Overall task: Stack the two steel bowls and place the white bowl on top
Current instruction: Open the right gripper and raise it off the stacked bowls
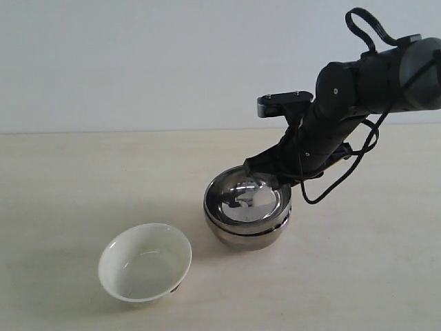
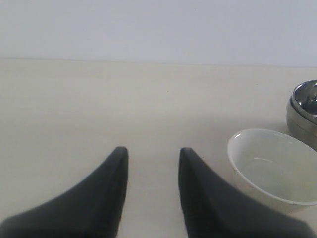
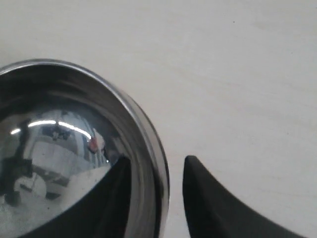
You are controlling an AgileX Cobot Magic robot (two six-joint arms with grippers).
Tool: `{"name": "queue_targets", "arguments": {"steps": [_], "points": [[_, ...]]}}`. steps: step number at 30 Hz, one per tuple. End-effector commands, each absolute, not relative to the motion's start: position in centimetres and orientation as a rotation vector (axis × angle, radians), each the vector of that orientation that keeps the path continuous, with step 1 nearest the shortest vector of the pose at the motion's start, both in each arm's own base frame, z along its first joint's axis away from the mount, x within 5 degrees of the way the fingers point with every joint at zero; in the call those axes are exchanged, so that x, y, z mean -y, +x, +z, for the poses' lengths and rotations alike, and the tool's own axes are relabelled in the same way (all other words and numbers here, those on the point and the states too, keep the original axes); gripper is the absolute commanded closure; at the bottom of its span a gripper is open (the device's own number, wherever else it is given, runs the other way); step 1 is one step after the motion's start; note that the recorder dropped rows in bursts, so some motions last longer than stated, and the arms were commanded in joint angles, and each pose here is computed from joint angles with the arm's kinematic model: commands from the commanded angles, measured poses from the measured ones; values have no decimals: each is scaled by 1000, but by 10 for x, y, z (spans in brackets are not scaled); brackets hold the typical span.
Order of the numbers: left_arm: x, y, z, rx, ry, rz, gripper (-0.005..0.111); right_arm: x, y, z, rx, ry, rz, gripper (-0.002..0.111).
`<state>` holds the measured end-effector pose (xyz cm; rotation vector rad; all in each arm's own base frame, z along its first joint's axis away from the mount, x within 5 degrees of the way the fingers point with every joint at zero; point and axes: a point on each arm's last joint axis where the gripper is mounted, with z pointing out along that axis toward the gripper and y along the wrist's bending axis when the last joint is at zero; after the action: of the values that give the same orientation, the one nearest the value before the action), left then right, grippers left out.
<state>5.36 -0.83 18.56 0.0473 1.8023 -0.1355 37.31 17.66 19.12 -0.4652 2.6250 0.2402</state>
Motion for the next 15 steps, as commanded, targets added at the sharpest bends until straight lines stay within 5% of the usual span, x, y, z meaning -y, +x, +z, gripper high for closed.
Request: {"name": "queue_targets", "arguments": {"steps": [1, 15], "points": [[8, 54, 185, -1796, 46, -132, 74, -175, 374, 198, -2600, -453, 246, 75], [8, 54, 185, -1796, 46, -132, 74, -171, 368, 247, -2478, -463, 249, 75]]}}
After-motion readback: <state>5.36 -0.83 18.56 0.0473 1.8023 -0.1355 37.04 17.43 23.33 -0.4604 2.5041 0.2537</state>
